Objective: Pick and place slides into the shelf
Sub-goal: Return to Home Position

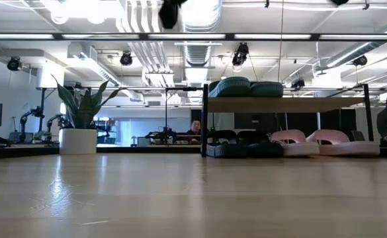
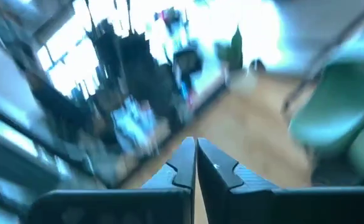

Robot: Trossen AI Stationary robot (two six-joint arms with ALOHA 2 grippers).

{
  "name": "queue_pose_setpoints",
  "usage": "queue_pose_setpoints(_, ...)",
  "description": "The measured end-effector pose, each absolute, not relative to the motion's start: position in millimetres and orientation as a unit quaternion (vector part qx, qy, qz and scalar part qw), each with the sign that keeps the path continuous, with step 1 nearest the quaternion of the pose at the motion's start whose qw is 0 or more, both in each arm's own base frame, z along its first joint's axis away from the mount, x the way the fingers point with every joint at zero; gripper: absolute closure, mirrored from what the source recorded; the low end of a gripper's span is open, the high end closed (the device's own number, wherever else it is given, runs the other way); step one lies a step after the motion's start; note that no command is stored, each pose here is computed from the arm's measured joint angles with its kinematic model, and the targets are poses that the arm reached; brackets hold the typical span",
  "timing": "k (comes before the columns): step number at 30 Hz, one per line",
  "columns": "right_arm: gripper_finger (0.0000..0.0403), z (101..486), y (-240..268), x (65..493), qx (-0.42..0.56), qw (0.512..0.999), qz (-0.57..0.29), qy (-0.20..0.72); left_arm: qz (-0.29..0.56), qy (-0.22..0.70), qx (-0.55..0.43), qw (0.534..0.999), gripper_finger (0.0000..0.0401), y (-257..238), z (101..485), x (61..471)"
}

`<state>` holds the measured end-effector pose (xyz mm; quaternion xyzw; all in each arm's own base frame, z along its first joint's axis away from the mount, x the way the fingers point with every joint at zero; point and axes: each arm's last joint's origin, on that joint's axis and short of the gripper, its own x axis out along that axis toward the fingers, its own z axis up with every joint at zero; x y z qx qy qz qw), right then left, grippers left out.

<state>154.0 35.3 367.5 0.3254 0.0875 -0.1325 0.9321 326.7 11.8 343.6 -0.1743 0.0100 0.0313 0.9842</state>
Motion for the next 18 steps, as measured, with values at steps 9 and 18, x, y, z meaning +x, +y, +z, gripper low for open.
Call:
queue_pose_setpoints(9, 0.0394, 395, 23, 90, 0.236, 0.967, -0.097, -0.019, 0.026, -0.050, -0.163, 0.985, 0.0398, 11, 384, 267)
queue_pose_setpoints(18, 0.0394, 335, 32, 107, 0.293, 0.944, -0.136, 0.069, 0.042, 0.065, -0.336, 0.939, 0.0398, 2, 328, 234)
